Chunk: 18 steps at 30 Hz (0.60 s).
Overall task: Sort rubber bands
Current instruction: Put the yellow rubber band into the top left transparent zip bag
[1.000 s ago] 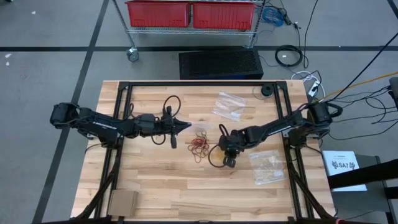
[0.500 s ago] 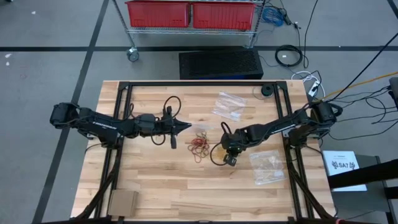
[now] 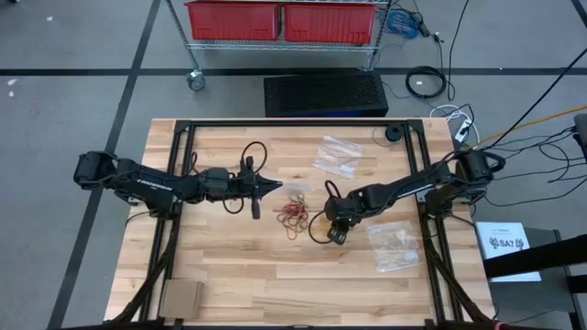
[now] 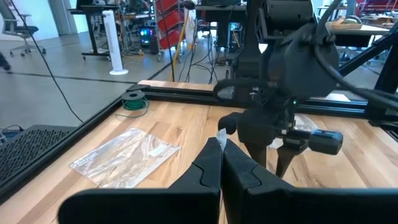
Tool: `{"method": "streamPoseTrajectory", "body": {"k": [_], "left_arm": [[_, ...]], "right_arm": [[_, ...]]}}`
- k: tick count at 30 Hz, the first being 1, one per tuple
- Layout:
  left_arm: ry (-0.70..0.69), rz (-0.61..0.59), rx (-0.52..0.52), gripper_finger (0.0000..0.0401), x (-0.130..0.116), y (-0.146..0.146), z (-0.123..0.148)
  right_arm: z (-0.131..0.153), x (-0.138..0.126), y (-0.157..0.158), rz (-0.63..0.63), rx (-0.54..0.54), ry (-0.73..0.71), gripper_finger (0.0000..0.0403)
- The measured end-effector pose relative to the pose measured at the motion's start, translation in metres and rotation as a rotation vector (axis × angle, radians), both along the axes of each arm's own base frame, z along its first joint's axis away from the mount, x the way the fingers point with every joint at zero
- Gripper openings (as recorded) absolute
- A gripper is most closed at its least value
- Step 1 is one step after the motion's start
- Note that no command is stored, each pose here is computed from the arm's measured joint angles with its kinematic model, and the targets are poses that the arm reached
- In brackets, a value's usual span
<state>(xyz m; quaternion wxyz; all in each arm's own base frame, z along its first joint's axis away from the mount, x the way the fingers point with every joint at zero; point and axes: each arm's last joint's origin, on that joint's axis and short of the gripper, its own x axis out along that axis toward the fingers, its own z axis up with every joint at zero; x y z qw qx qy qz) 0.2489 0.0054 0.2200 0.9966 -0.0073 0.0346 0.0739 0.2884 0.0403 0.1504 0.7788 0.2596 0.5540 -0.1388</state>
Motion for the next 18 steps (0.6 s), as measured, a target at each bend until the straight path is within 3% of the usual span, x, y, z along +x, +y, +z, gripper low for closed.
{"method": "streamPoseTrajectory", "body": {"k": [6,10,18], "left_arm": [[0.0,0.0,0.0,0.0,0.0,0.0,0.0],[0.0,0.0,0.0,0.0,0.0,0.0,0.0],[-0.002,0.0,0.0,0.0,0.0,0.0,0.0]], "right_arm": [[-0.007,0.002,0.0,0.014,-0.001,0.018,0.0007],[0.003,0.0,0.0,0.026,-0.004,-0.016,0.0004],[0.051,-0.015,-0.004,0.007,-0.065,-0.187,0.0001]]}}
